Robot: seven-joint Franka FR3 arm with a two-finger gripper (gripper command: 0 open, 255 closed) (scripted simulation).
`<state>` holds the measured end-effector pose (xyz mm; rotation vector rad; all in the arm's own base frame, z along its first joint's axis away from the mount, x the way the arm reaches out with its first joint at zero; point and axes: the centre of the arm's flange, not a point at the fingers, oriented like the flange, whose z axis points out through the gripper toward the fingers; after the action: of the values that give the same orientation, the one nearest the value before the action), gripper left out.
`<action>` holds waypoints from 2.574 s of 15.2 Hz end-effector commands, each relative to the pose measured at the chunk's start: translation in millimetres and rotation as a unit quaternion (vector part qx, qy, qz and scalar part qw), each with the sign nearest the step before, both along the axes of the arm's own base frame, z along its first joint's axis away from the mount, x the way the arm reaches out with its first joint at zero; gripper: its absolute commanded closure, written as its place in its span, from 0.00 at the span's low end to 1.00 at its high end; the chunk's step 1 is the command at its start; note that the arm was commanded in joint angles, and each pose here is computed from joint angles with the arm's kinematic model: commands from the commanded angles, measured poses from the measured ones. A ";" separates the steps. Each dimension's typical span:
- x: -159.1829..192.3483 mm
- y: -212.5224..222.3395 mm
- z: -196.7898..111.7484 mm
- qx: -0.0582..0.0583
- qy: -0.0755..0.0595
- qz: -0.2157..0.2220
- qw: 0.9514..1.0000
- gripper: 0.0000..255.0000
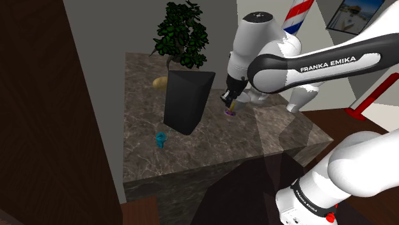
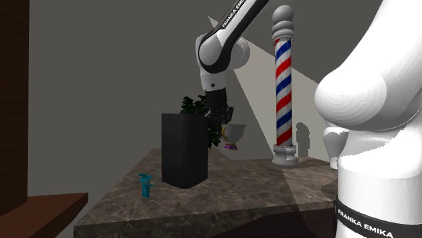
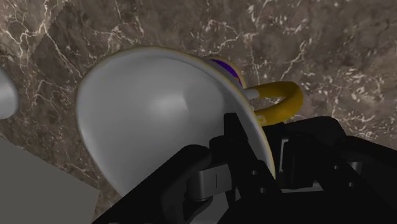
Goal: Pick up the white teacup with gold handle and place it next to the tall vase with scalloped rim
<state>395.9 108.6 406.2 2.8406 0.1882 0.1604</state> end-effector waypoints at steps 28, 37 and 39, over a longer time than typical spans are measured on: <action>-0.1 0.1 154.0 0.000 0.000 0.000 1.000 1.00; -0.1 0.1 201.5 0.000 0.000 0.000 1.000 1.00; -3.8 -12.5 203.4 0.000 0.000 0.000 1.000 1.00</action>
<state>393.7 101.8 606.6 2.8408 0.1879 0.1600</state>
